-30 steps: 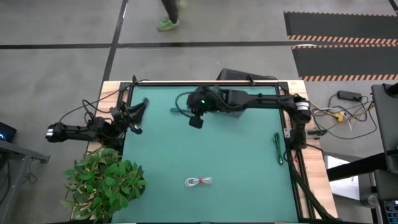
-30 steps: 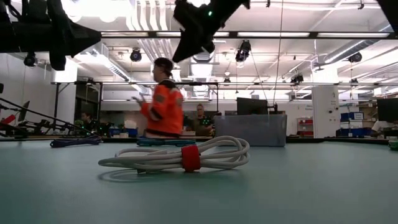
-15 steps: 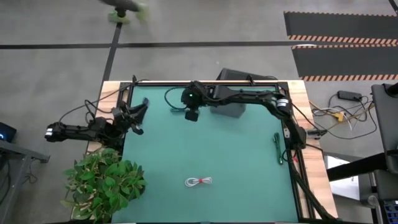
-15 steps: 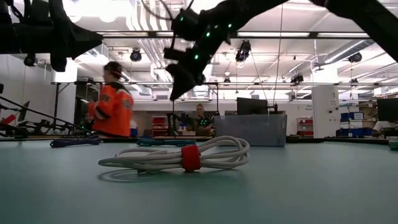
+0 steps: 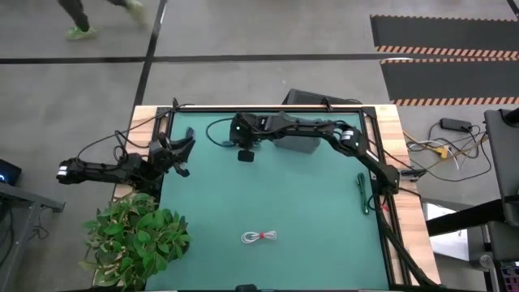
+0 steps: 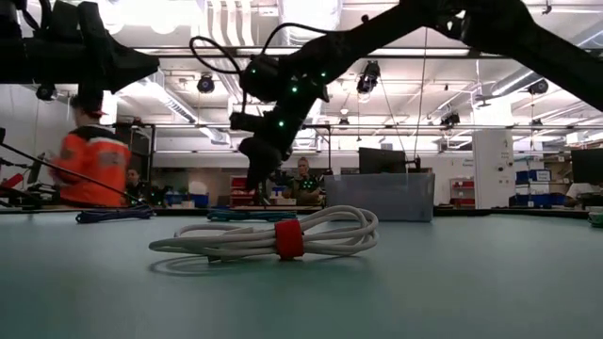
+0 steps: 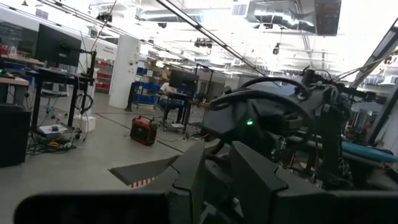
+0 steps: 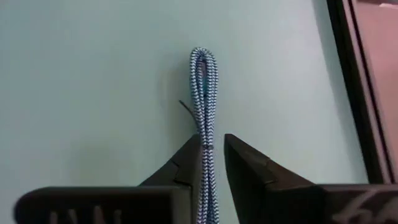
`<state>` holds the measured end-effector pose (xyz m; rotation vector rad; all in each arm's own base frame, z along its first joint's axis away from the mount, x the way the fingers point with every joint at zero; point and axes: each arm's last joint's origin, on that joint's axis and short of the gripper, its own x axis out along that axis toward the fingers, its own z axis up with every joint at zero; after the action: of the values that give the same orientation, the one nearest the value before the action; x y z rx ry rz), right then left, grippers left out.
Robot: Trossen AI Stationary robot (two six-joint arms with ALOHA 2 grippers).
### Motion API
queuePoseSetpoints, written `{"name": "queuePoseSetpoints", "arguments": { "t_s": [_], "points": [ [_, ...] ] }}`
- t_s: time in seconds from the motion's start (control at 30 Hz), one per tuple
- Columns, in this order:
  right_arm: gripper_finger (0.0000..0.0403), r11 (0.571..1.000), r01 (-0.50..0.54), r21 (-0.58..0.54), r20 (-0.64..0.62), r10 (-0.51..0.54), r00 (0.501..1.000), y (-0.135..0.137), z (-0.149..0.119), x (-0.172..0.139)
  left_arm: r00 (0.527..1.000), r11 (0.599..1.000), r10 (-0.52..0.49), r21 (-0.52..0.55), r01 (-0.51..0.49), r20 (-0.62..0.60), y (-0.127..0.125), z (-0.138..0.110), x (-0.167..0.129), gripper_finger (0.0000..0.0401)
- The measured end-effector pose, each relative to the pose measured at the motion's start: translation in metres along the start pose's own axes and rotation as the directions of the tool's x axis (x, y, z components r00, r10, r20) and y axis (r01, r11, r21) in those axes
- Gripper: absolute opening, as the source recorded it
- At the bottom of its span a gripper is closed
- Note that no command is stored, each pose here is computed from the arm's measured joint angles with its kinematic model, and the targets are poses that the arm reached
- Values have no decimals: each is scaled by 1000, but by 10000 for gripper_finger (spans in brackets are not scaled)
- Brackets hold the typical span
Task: Pick and place USB-C Cables
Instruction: Put the blue USB cable into the black bin
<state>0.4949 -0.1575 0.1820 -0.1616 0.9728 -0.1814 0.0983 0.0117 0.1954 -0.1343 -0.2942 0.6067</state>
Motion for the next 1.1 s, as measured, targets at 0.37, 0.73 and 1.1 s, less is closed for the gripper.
{"name": "queuePoseSetpoints", "arguments": {
  "t_s": [0.37,0.73,1.1],
  "points": [
    [162,992,-73,104,19,71,997,-26,-11,3,1000,1000,7,5,-7,-3,0,0,0,63],
    [175,987,-107,119,-44,113,993,-19,-27,32,1000,1000,8,5,-8,-3,0,0,0,63],
    [151,989,-117,92,-57,123,991,-16,-31,41,1000,1000,8,6,-8,-2,0,0,0,63]
  ]
}}
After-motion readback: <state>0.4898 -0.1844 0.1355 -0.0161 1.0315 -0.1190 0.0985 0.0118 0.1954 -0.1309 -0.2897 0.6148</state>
